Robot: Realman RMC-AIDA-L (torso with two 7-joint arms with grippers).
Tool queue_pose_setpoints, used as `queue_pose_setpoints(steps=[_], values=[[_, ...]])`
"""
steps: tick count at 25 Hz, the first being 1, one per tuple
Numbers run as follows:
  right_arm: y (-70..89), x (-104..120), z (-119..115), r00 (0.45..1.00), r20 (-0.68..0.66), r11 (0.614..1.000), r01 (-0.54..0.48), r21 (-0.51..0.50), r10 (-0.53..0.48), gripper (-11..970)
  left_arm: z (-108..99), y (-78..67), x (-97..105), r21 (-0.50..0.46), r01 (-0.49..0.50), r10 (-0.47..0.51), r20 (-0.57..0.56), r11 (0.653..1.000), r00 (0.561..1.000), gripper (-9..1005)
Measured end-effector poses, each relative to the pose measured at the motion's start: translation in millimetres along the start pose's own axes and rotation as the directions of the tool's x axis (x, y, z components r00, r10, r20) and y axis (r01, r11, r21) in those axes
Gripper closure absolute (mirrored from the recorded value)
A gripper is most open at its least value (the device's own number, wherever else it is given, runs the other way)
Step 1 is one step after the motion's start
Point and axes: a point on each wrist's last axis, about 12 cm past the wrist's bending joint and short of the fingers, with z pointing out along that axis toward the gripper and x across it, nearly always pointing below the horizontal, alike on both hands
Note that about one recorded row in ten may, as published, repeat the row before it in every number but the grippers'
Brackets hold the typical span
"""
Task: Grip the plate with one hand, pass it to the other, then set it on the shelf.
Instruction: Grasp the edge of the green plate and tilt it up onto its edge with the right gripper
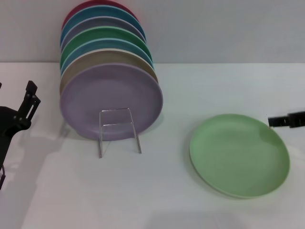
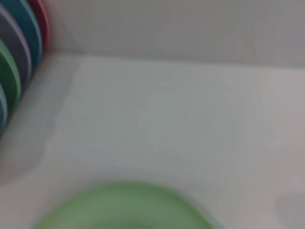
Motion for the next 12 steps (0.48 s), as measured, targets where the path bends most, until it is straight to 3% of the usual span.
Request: queue_pose_setpoints(steps=[12], values=[[-1.5,-1.3,3.9,0.981,-0.194,0.998,0.003,0.061,0.009,370,2.8,-1.3,-0.6,0.000,0.004,-0.004,0.006,1.000,1.000,187]])
